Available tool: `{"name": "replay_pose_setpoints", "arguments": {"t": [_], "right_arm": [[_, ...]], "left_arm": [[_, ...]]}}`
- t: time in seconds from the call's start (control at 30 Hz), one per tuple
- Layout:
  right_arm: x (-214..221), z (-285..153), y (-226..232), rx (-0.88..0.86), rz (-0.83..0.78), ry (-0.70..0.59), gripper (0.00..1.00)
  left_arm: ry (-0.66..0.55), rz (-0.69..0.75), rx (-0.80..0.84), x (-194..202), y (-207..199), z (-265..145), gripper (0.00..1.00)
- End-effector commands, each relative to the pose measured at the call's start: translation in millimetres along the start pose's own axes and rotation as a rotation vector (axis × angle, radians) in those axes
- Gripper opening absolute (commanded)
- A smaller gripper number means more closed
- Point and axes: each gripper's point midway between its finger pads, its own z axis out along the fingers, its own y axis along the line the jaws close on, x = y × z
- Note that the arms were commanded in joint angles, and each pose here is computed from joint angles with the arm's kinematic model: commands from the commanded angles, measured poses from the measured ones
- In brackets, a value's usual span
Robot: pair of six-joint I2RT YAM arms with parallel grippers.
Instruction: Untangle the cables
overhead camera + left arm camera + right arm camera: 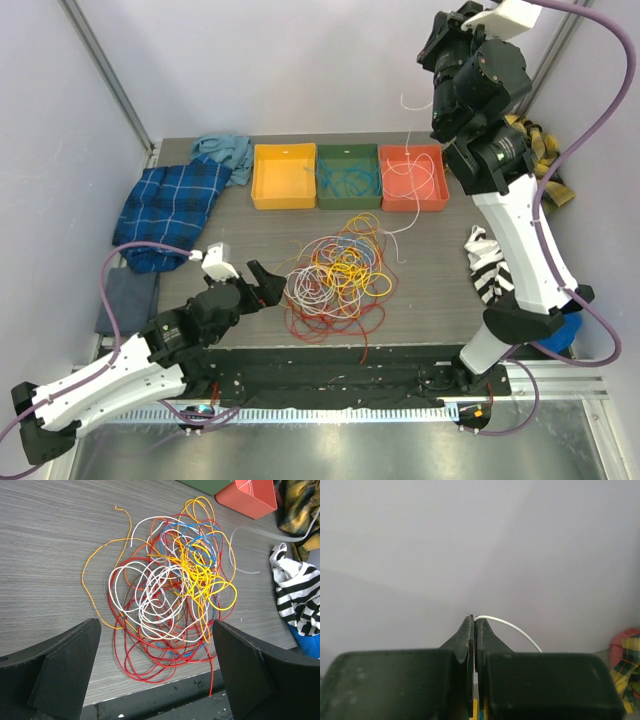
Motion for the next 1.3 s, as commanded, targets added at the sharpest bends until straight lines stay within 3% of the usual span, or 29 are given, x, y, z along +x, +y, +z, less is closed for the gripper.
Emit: {"name": "replay_pose_setpoints", "arguments": {"t": [0.0,0.3,0.63,0.97,1.13,1.17,1.23,1.27], "right_arm": [[-52.1,10.2,-0.4,0.023,0.082,-0.201,0.01],[-71.2,52.6,-30.6,0.059,0.152,-0.345,0.01],[-115.9,61.6,-37.9,0.005,0.286,-0.563,0.01],[-142.0,52.5,-25.3,-0.135,0.357,-0.62,0.01],[-103.4,64.4,-38.9,-0.046,0.306,-0.496,0.01],[-75.4,67.7,-46.6,-0.018,0.264,-0.439,0.01],[-59.4,62.3,-56.4,0.006,0.256,-0.432,0.01],[-24.0,67.7,-64.4,0.035,0.222,-0.37,0.01]], "left_arm": [[-0.018,0.035,0.005,-4.9,-1.0,-0.7,1.0],[-0.039,0.075,-0.004,-10.3,1.5,-1.5,1.0],[-0.053,0.073,-0.011,-12.6,2.9,-1.1,1.0],[-0.032,0.08,-0.008,-6.5,-0.8,4.7,1.0],[-0.005,0.076,0.017,1.5,-8.2,10.5,1.0],[0.003,0.078,0.017,4.0,-8.7,12.2,1.0],[0.017,0.081,0.022,7.4,-10.3,13.7,1.0],[0.027,0.085,0.021,9.3,-10.8,14.3,1.0]]}}
